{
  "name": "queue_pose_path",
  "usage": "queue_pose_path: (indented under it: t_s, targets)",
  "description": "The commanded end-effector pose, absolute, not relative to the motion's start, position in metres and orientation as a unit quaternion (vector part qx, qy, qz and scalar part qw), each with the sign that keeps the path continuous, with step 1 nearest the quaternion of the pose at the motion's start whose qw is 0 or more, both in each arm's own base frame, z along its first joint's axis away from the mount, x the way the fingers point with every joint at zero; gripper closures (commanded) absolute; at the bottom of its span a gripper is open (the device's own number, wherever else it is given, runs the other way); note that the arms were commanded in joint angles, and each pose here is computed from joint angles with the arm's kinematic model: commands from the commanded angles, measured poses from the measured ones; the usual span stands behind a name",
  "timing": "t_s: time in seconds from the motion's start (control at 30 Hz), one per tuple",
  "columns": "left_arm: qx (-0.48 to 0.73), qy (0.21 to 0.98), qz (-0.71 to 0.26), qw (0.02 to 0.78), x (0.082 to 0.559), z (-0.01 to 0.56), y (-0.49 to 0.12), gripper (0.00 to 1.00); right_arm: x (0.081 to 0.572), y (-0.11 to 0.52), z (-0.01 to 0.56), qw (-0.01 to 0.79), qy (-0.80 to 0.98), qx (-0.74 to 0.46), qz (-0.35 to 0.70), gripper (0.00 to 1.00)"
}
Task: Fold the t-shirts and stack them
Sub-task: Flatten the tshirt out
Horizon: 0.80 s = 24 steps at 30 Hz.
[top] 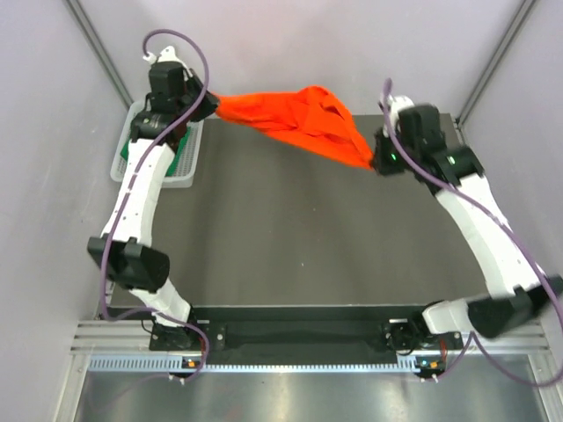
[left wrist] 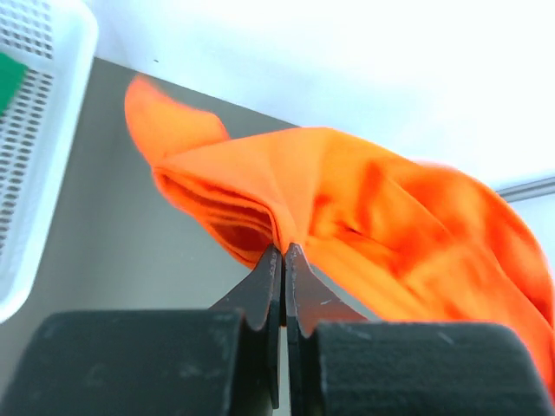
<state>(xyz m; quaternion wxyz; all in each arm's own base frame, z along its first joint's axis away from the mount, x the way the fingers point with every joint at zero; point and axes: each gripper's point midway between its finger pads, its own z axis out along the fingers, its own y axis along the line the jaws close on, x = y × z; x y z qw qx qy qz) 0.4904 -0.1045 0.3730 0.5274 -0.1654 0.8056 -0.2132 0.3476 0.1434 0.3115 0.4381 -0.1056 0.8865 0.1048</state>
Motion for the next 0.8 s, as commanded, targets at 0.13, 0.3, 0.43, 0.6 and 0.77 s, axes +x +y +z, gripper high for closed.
queue_pose_path:
  t_s: [0.13, 0.3, 0.43, 0.6, 0.77]
  targets:
    - [-0.209, 0.785, -0.184, 0.554, 0.421, 0.379, -0.078, 1.00, 0.248, 0.065, 0.242, 0.420, 0.905, 0.029, 0.065, 1.00]
    - [-0.233, 0.810, -0.156, 0.515, 0.383, 0.332, -0.066, 1.00, 0.219, 0.038, 0.192, 0.366, 0.924, 0.102, 0.051, 1.00]
    - [-0.230, 0.826, -0.177, 0.483, 0.377, 0.306, -0.077, 1.00, 0.212, 0.039, 0.161, 0.318, 0.937, 0.125, 0.072, 1.00]
    - [-0.231, 0.840, -0.154, 0.465, 0.382, 0.295, -0.073, 1.00, 0.237, 0.034, 0.178, 0.345, 0.928, 0.126, 0.066, 1.00]
    - [-0.222, 0.817, -0.161, 0.508, 0.393, 0.342, -0.072, 1.00, 0.269, 0.029, 0.237, 0.410, 0.902, 0.118, 0.059, 1.00]
